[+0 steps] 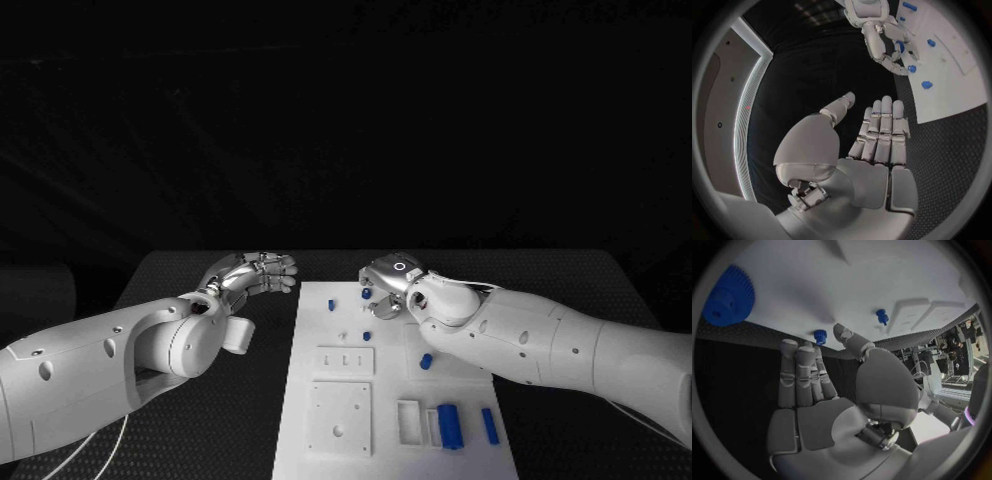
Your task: Assemble the parts on the task board
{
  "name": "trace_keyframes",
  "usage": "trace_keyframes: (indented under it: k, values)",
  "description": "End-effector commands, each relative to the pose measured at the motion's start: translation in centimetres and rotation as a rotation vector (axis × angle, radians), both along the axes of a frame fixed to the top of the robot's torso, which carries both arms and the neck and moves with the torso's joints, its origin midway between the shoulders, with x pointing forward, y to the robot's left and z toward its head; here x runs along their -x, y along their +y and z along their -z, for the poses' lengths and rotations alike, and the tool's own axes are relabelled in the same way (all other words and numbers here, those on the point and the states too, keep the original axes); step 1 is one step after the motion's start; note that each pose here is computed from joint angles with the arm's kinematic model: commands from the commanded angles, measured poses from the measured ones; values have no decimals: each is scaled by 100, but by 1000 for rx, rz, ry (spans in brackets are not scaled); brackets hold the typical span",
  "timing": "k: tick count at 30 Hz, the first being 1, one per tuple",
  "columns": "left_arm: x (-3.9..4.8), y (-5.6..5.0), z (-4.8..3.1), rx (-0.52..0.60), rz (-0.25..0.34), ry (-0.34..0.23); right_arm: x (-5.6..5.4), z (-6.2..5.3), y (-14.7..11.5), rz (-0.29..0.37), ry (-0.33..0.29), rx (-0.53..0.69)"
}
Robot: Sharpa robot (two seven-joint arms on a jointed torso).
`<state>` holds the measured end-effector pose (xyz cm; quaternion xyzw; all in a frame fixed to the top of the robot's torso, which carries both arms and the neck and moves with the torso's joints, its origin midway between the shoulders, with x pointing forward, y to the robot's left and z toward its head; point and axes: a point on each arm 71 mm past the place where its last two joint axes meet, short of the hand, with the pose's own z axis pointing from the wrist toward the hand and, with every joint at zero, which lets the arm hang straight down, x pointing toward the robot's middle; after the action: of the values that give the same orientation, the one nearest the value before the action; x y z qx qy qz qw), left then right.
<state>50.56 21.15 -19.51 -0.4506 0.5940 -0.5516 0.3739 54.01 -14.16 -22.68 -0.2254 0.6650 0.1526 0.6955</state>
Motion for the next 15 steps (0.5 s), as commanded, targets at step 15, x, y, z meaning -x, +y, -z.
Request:
trace_keyframes:
  k: [15]
  values:
    - [-24, 58, -7, -1, -7, -11, 86, -589, -649, 71, -6, -103]
